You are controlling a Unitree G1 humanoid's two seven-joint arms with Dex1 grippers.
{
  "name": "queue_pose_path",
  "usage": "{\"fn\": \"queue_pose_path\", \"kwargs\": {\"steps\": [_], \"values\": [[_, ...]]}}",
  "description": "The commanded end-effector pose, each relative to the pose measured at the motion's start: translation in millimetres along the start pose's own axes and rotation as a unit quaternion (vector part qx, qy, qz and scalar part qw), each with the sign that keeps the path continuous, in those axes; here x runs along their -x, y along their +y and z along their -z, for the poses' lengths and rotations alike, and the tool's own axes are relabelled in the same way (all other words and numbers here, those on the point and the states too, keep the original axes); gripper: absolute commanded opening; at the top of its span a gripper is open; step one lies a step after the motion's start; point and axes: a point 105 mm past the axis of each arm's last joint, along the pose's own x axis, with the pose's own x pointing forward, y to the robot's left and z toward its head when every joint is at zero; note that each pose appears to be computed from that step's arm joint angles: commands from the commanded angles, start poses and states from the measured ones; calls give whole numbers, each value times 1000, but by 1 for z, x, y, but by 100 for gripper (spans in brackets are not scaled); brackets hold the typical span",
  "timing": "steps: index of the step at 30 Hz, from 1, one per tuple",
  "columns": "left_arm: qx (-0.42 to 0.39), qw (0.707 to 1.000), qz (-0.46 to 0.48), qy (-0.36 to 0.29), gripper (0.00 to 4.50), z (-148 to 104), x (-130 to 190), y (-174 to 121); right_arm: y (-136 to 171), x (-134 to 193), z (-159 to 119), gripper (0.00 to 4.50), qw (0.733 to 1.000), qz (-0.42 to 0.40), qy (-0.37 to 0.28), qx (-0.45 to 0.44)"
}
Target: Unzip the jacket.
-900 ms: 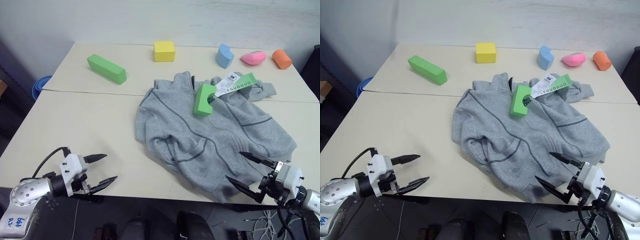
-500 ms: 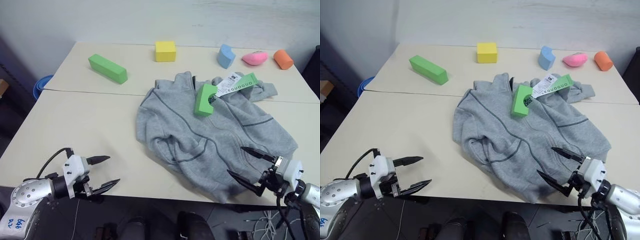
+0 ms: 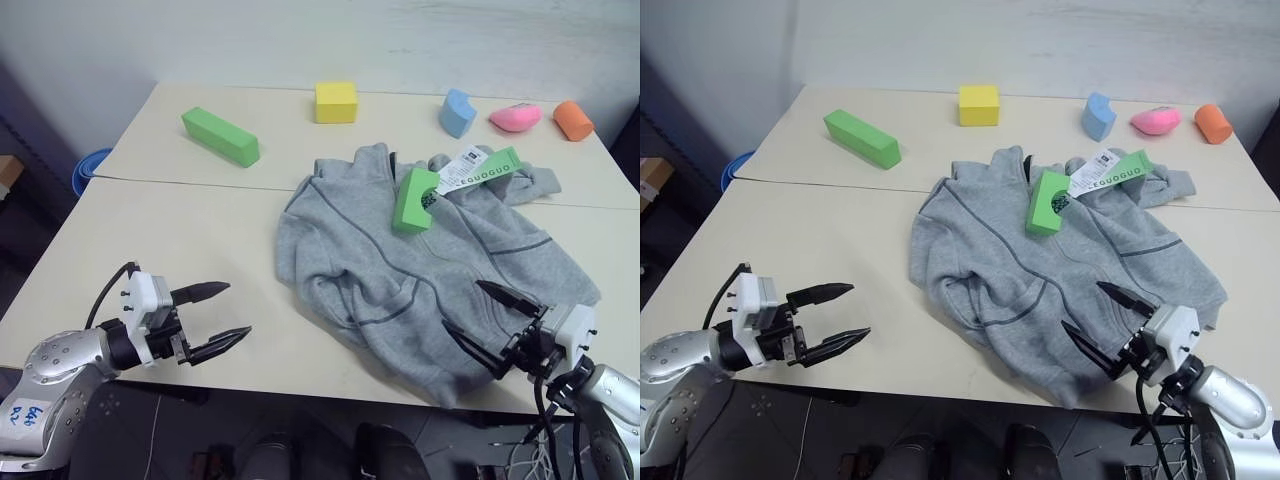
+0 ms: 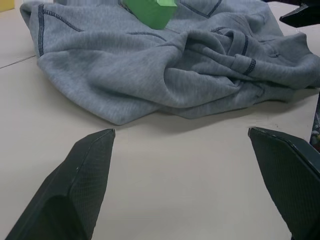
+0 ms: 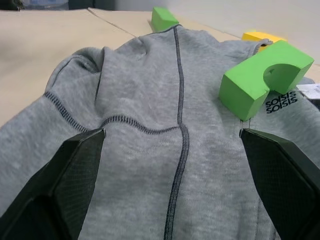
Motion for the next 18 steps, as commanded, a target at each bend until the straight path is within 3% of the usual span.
{"fn": "queue_pose_path", "kwargs": {"steps": [1, 3, 7, 10, 16, 18], "values": [[32, 998, 15, -45, 448, -17, -8, -5, -24, -40, -39, 450, 999, 45, -22, -1], [34, 997, -2, -75, 448, -26, -15, 2, -44, -65, -45, 450, 995, 89, 5, -45], [7, 994, -28, -104, 448, -34, -29, 11, -67, -112, -29, 450, 976, 139, 143, -85], [-22, 993, -40, -113, 448, -38, -39, 13, -77, -138, -20, 450, 957, 171, 180, -150], [-35, 991, -46, -120, 448, -35, -45, 8, -76, -166, 5, 450, 934, 175, 244, -193], [-36, 991, -50, -120, 450, -33, -45, 6, -76, -172, 9, 410, 927, 172, 249, -222]]}}
